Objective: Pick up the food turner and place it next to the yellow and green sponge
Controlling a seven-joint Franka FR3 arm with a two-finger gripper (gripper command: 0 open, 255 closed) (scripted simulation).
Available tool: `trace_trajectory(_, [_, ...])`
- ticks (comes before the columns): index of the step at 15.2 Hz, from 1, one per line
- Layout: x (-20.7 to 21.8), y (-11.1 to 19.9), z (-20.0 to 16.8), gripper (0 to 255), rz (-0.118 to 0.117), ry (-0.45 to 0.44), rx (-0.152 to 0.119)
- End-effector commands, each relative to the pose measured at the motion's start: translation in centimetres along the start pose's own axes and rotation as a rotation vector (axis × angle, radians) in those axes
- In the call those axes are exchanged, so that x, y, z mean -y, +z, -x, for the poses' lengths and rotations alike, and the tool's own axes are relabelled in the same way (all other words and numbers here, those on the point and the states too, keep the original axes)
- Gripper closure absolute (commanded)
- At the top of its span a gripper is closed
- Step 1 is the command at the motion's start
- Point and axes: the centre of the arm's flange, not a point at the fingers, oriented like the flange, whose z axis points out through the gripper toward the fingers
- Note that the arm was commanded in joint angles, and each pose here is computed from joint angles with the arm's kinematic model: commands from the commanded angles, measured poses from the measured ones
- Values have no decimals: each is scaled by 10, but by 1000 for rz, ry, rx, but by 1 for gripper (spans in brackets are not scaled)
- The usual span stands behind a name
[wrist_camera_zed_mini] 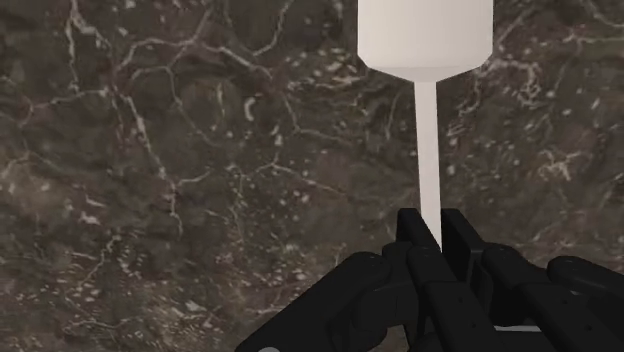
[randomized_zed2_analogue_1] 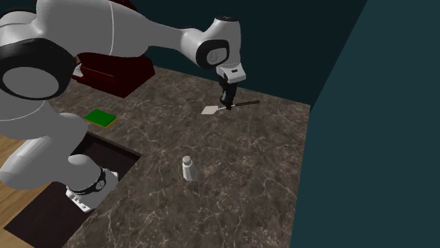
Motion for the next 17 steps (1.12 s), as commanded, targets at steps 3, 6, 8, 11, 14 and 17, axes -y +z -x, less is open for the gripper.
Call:
trace_trajectory(3, [-2, -6, 50, 255, 0, 1, 0])
trace_trajectory(6, [-1, -9, 90, 255, 0, 1, 0])
trace_trajectory(8, [-1, -10, 116, 255, 0, 1, 0])
trace_trajectory(11, [-1, -13, 155, 255, 0, 1, 0])
trace_trajectory(14, [0, -16, 195, 255, 0, 1, 0])
trace_trajectory(17, [0, -18, 234, 255, 0, 1, 0])
